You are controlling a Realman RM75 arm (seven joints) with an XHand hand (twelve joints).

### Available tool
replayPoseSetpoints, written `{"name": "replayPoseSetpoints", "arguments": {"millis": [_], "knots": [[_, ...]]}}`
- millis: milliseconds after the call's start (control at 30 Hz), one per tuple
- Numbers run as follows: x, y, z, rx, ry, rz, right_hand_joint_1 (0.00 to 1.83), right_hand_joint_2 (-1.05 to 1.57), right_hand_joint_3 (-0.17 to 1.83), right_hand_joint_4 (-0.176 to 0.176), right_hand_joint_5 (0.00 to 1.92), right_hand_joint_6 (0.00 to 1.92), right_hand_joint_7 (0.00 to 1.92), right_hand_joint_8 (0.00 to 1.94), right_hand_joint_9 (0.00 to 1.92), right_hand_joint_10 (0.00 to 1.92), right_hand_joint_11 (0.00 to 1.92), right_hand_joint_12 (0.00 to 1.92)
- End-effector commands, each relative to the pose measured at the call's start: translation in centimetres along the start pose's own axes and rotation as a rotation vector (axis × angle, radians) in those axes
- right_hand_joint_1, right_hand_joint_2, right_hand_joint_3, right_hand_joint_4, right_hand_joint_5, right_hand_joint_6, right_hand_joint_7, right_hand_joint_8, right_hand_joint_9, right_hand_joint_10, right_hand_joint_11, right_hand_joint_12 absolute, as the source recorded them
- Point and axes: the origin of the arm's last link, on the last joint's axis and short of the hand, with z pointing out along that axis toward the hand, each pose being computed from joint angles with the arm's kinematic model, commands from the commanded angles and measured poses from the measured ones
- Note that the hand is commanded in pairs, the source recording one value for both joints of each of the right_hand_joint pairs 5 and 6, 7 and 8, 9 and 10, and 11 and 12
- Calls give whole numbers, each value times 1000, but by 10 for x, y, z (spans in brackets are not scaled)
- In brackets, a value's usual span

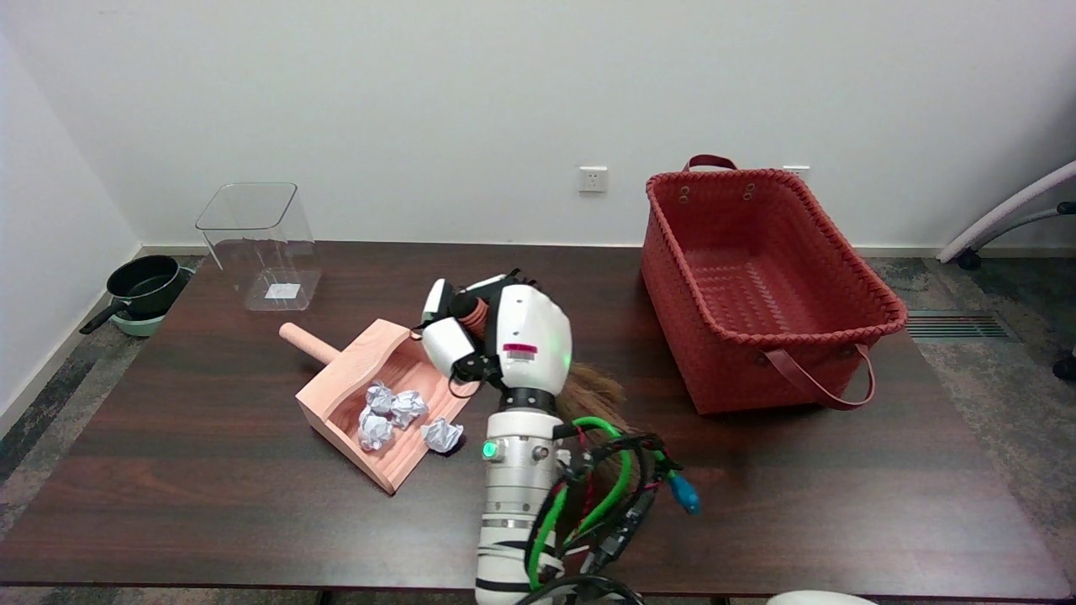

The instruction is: Sweep the paper ball into the dustpan.

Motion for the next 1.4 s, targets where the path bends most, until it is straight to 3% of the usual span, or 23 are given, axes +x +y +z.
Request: {"name": "replayPoseSetpoints", "arguments": {"millis": [33,400,600,633,667,700,967,1133,1400], "knots": [[-43,-24,9,-25,-74,49,759,1571,1323,0,1920,1920,1920,1920,1920,1920,1800,1800],[-74,-36,8,-37,-243,50,735,1571,1260,0,1920,1920,1920,1920,1920,1920,1823,1823],[-93,-21,18,31,-341,-57,733,1571,1245,0,1920,1920,1920,1920,1920,1920,1839,1839],[-80,-76,26,202,-198,-24,725,1571,1254,0,1920,1920,1920,1920,1920,1920,1842,1842],[-92,-27,20,94,-323,-89,722,1571,1257,0,1920,1920,1920,1920,1920,1920,1845,1845],[-94,-18,19,92,-346,-114,719,1571,1258,0,1920,1920,1920,1920,1920,1920,1847,1847],[-105,-19,21,106,-410,-130,686,1571,1220,0,1920,1920,1920,1920,1920,1920,1859,1859],[-108,-16,16,-5,-445,14,627,1571,1200,0,1920,1920,1920,1920,1920,1920,1841,1841],[-104,-9,21,-30,-435,115,610,1571,1119,0,1920,1920,1920,1920,1920,1920,1839,1839]]}}
